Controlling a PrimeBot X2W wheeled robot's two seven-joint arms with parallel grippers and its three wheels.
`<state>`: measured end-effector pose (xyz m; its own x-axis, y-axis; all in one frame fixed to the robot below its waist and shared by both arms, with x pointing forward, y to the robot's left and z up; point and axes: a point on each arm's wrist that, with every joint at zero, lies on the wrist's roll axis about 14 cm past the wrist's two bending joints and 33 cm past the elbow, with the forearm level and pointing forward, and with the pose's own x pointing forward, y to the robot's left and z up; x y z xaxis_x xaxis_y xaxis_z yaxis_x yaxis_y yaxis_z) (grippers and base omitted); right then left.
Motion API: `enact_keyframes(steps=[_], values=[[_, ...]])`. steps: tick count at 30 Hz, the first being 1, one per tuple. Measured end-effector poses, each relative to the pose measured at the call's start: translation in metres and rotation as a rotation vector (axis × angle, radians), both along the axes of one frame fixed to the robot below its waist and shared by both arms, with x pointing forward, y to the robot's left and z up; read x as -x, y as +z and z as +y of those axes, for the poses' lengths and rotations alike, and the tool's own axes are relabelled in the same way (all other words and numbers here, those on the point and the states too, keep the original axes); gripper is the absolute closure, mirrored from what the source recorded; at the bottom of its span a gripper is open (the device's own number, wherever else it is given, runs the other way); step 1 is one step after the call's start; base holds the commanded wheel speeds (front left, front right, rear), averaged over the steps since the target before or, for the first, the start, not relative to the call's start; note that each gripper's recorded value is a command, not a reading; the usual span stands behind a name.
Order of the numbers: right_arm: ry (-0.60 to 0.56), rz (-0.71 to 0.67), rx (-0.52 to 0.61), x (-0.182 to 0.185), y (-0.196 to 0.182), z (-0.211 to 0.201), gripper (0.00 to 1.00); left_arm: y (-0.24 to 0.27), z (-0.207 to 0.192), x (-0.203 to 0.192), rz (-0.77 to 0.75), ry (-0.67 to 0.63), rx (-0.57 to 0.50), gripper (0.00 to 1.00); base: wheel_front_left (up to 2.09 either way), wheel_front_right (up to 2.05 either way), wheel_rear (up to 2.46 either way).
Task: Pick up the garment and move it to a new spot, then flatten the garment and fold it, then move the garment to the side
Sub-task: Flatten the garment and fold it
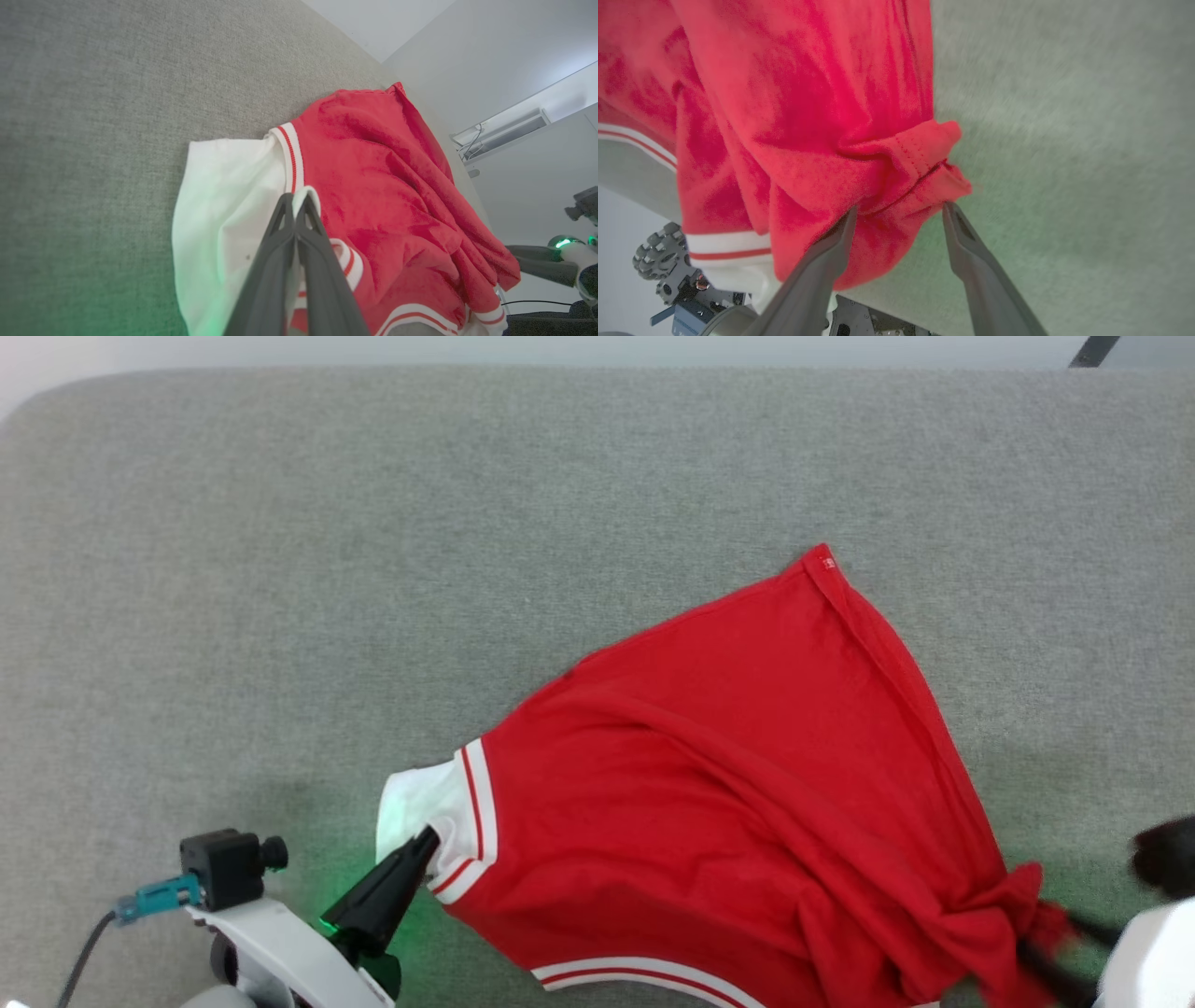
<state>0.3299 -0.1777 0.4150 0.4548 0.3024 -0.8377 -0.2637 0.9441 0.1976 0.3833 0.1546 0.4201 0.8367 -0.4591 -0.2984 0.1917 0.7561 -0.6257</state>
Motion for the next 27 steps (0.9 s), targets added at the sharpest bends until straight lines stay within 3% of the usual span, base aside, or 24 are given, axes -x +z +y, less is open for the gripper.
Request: enact_keyframes(steps=[8,13,21,27], values=[[0.027,-0.31,-0.009,-0.083,0.081,-0.001,0.0,0.005,-0.002,0.005,-0.018,0.022,0.019,1.0,0.0,0.0,0.0],[0.103,-0.437,-0.03,-0.14,0.098,0.033,0.0,0.005,0.0,0.003,-0.019,0.042,0.024,1.0,0.0,0.0,0.0],[0.216,-0.36,0.001,-0.196,0.053,0.083,0.0,-0.004,0.006,-0.004,0.002,0.077,0.026,1.0,0.0,0.0,0.0],[0.29,-0.203,0.115,-0.205,-0.006,0.087,0.0,-0.009,0.008,-0.008,0.012,0.086,0.023,1.0,0.0,0.0,0.0]])
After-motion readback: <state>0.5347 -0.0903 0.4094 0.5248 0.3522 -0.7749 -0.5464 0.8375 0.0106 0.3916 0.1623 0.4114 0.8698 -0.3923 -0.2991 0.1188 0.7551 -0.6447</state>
